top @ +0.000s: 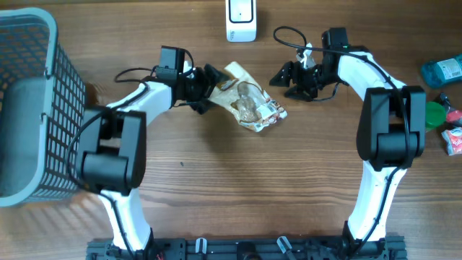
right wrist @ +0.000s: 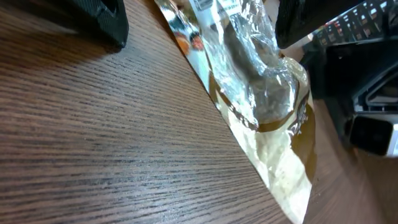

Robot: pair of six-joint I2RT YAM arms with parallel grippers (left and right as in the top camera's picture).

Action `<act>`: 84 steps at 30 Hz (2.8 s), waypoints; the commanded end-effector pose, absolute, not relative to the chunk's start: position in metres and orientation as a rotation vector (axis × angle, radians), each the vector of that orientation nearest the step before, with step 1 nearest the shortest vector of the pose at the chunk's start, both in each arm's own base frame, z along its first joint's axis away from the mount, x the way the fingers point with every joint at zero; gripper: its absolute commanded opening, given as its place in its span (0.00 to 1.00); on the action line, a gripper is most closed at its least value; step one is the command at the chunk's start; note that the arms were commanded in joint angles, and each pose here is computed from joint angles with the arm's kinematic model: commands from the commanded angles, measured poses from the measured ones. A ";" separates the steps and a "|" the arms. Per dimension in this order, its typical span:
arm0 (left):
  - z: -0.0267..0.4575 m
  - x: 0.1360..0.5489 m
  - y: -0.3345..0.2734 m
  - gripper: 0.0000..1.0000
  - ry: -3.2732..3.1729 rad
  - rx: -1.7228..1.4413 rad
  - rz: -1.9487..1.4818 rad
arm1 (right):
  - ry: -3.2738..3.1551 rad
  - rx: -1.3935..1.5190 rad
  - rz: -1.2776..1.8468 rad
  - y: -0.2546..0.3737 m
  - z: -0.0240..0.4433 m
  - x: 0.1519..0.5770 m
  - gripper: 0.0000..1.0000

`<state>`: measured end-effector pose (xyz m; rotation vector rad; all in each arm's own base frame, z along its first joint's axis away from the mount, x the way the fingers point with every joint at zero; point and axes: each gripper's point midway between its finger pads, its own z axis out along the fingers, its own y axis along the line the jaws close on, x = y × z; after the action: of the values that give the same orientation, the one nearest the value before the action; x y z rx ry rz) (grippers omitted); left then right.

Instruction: Scan the item barcode

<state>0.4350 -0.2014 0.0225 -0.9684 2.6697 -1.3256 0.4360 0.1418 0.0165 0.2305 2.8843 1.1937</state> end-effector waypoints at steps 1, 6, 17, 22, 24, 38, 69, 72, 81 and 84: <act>-0.053 0.391 -0.200 0.70 2.843 -1.181 -1.238 | 3.116 0.373 0.936 0.120 -0.050 0.400 0.77; -0.053 0.391 -0.200 0.04 2.843 -1.181 -1.238 | 3.152 0.402 0.936 0.120 -0.050 0.391 0.73; -0.007 0.414 -0.215 0.04 2.695 -1.001 -1.679 | 3.086 0.403 1.191 0.141 -0.033 0.392 0.87; 0.023 0.418 -0.201 0.04 2.601 -0.896 -1.936 | 2.918 0.407 1.651 0.174 0.006 0.393 0.96; 0.033 0.417 -0.193 0.04 2.570 -0.874 -2.038 | 2.918 0.467 1.667 0.175 0.007 0.395 0.96; 0.044 0.413 -0.188 0.04 2.543 -0.840 -2.142 | 2.676 0.295 2.134 0.282 0.007 0.407 0.58; 0.039 0.422 -0.173 0.04 2.514 -0.864 -2.077 | 2.562 0.084 2.186 0.270 0.012 0.401 0.33; 0.039 0.422 -0.173 0.04 2.514 -0.864 -2.077 | 2.549 0.061 2.179 0.268 0.012 0.402 0.19; 0.039 0.422 -0.172 0.84 2.513 -0.866 -2.073 | 2.485 -0.041 2.214 0.269 0.022 0.401 0.05; 0.039 0.422 -0.172 1.00 2.513 -0.866 -2.073 | 2.465 -0.069 2.210 0.270 0.031 0.403 0.05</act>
<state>0.4245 -0.1728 0.0470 -0.8478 2.5034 -2.0767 0.4056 0.2718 0.0332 -0.0581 2.4746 2.2059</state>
